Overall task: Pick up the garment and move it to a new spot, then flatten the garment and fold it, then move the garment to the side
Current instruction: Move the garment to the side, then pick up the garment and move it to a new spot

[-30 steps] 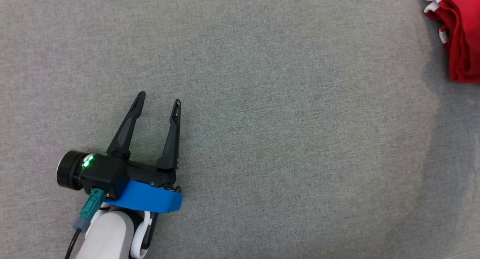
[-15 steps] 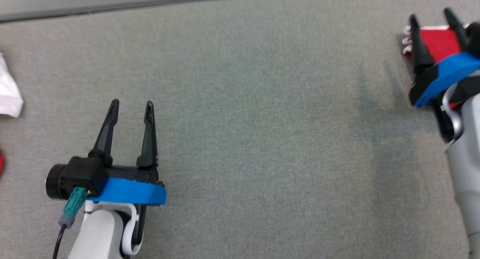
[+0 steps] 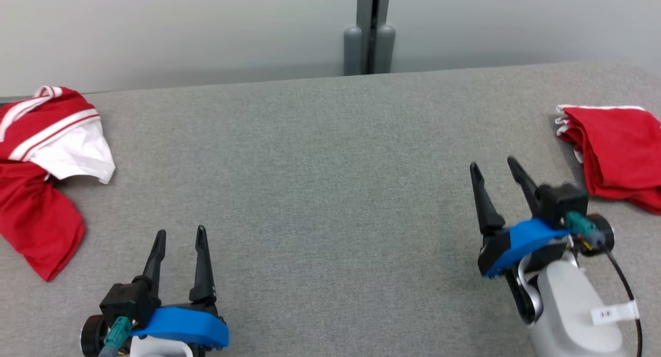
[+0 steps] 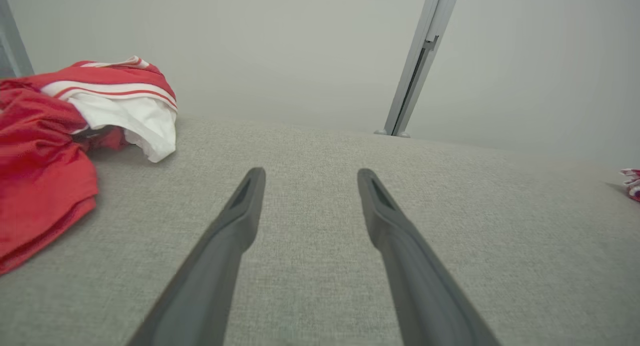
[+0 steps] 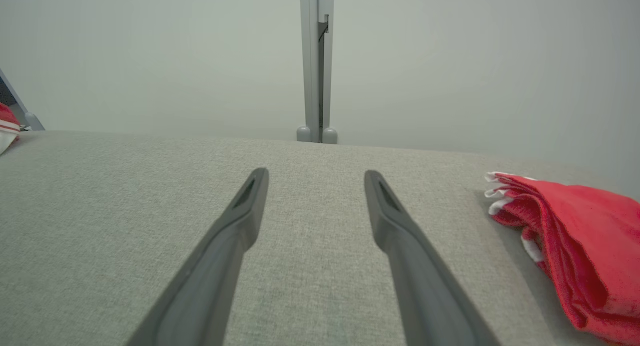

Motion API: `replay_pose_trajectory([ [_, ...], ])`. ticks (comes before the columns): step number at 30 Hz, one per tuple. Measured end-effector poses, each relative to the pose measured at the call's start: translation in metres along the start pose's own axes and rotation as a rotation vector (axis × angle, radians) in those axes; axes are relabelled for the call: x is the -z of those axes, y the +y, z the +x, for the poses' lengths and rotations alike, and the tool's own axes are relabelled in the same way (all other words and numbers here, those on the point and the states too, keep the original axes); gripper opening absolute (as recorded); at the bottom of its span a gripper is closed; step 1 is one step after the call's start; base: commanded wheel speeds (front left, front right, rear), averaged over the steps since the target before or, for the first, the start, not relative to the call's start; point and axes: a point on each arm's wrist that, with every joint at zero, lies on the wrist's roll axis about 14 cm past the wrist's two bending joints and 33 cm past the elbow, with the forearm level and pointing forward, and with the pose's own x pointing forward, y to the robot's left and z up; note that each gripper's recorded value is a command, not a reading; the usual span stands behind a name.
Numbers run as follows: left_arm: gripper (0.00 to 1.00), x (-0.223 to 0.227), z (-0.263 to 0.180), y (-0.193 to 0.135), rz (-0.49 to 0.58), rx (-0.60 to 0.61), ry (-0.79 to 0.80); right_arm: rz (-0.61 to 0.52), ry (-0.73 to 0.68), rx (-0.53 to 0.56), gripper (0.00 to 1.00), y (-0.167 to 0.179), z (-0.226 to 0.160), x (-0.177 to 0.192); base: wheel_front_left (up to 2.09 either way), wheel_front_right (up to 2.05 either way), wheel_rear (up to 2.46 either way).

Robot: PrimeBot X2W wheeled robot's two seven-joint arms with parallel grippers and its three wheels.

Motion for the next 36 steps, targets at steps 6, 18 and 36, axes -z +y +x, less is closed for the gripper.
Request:
replay_pose_trajectory([
  [6,1.00,-0.002,-0.018,0.003,-0.008,-0.016,-0.009,0.028,-0.008,-0.012,1.00,0.012,-0.023,0.009,0.00,0.00,0.00],
  [18,1.00,0.009,-0.031,-0.003,-0.015,-0.004,0.021,0.110,-0.029,-0.003,1.00,0.017,-0.059,0.014,0.00,0.00,0.00],
  [36,1.00,0.012,-0.033,-0.004,-0.014,-0.005,0.029,0.113,-0.017,-0.024,1.00,0.024,-0.064,0.017,0.00,0.00,0.00],
])
